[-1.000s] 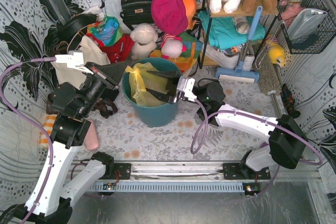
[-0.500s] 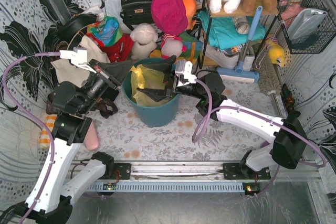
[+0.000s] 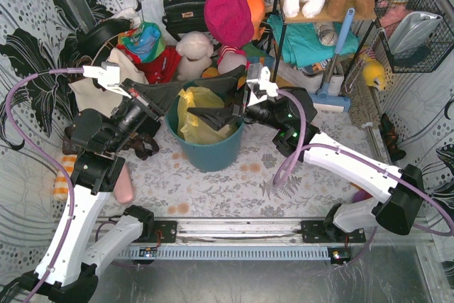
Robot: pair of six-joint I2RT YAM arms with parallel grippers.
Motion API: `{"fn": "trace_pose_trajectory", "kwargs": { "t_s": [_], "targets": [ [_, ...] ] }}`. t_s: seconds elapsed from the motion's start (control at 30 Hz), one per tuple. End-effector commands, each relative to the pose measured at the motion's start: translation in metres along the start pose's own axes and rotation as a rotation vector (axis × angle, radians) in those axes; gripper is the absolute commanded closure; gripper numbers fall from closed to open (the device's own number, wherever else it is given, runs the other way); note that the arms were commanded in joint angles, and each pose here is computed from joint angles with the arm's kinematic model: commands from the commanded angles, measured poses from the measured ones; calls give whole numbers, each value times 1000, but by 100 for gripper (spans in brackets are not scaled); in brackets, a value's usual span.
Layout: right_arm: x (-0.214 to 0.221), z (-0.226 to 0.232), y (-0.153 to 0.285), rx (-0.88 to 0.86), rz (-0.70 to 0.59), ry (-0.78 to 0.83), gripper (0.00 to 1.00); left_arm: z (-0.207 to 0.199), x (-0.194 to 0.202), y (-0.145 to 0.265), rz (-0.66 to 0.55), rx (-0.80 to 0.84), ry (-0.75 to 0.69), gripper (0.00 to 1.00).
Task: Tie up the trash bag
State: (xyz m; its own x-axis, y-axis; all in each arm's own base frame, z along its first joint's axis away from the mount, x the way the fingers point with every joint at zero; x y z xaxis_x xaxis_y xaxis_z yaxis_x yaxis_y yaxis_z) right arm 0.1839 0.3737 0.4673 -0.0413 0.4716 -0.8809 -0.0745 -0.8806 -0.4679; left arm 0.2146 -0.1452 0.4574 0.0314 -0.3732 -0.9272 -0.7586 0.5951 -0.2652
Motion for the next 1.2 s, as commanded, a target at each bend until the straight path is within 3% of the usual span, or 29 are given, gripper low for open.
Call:
{"fn": "trace_pose_trajectory", "kwargs": {
  "t_s": [0.0, 0.63, 0.8, 0.97, 1.03, 1.13, 1.17],
  "targets": [
    [-10, -24, 2, 184, 1, 9, 36, -17, -26, 2, -90, 79, -48, 100],
    [31, -46, -18, 186, 130, -6, 43, -24, -29, 1, -95, 128, -46, 100],
    [33, -49, -18, 192, 115, 23, 62, -22, -27, 2, -93, 112, -44, 100],
    [31, -48, -18, 179, 113, 42, 91, -20, -27, 2, -95, 101, -42, 100],
    [30, -46, -18, 173, 111, 48, 100, -16, -27, 3, -95, 66, -38, 83],
    [28, -46, -17, 169, 107, 56, 100, -6, -26, 6, -97, -7, -34, 49],
    [28, -45, -17, 168, 106, 55, 100, -1, -25, 7, -94, -47, -23, 42]
  ]
}}
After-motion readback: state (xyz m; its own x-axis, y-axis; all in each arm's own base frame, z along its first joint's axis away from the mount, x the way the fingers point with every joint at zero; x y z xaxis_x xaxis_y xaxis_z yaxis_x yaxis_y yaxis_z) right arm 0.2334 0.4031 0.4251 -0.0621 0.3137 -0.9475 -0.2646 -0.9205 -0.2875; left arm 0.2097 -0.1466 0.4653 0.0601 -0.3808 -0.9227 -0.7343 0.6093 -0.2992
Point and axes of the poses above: each gripper's point midway between its finger pads, its own y axis back along the fingers, its own z axis along the line the jaws close on, x = y × z, the point moved 3 cm from there along y, back along the fingers, and after that the axes turned 14 degrees about -y, right-handed, at the moved point
